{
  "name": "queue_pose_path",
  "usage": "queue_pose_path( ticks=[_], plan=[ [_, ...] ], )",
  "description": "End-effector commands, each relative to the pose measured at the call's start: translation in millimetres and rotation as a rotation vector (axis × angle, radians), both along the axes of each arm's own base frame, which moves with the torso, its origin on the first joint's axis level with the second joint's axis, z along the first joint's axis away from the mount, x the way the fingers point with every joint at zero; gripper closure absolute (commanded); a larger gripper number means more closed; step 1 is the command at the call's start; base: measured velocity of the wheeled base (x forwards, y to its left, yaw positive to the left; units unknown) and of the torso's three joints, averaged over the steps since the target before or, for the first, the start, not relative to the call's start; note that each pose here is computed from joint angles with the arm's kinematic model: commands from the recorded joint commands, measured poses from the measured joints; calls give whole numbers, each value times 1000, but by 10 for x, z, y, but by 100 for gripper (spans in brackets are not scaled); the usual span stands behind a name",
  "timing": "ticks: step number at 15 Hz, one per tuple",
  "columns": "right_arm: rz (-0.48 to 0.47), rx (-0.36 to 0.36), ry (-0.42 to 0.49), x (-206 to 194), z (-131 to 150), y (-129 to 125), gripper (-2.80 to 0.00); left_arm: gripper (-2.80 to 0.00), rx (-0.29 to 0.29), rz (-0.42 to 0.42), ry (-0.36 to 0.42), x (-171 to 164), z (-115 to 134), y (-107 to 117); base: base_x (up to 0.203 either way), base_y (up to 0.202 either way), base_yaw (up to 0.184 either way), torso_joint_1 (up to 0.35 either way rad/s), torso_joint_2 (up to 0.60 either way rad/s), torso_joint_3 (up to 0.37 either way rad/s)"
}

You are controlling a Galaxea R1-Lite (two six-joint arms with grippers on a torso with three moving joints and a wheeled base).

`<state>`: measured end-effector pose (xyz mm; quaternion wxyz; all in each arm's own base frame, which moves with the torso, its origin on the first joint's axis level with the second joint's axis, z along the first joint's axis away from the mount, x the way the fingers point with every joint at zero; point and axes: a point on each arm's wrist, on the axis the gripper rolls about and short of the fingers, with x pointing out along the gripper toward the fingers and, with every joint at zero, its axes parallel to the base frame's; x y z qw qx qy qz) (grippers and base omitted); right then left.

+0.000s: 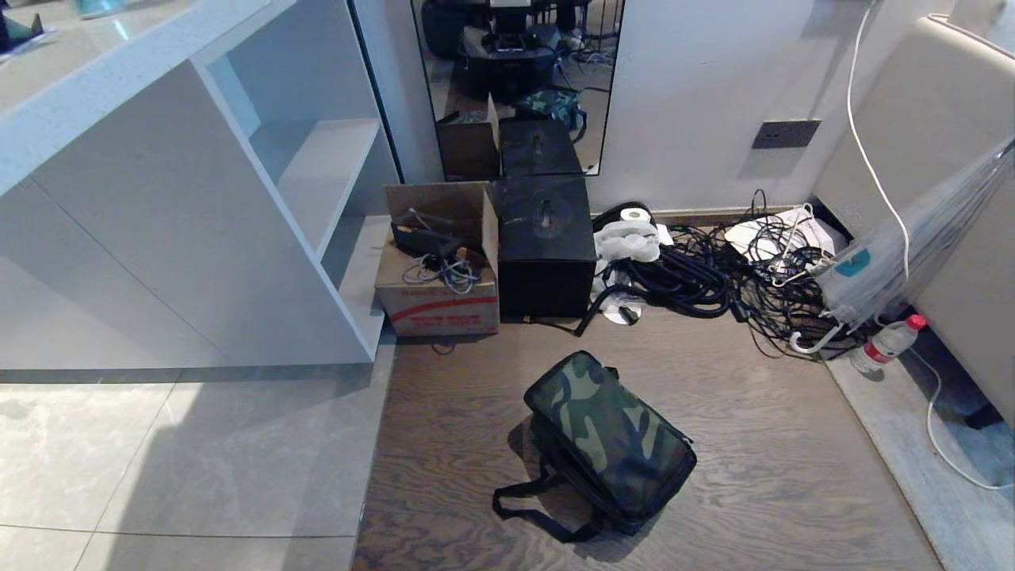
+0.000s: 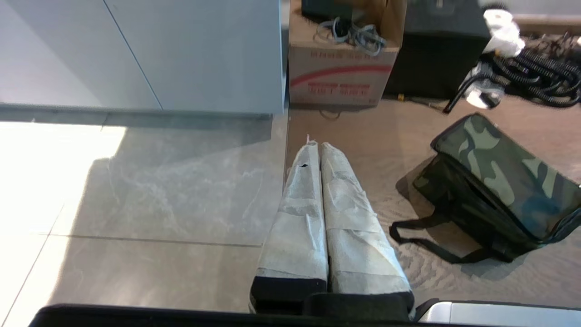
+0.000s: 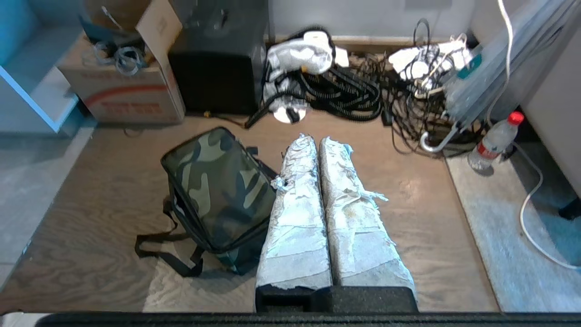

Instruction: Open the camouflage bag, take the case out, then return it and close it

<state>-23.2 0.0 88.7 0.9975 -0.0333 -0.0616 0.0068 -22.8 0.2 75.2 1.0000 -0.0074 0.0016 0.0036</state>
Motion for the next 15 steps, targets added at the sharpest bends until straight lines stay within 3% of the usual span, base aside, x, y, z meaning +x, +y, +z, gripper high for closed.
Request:
queue_pose_path(
  ticks=[1,15],
  plan=[
    [1,-1,42,35,-110,0,0,0,-1,0,0,0,0,0,0,0,0,-1,-2,198],
    [1,-1,42,35,-110,0,0,0,-1,0,0,0,0,0,0,0,0,2,3,204]
  ],
)
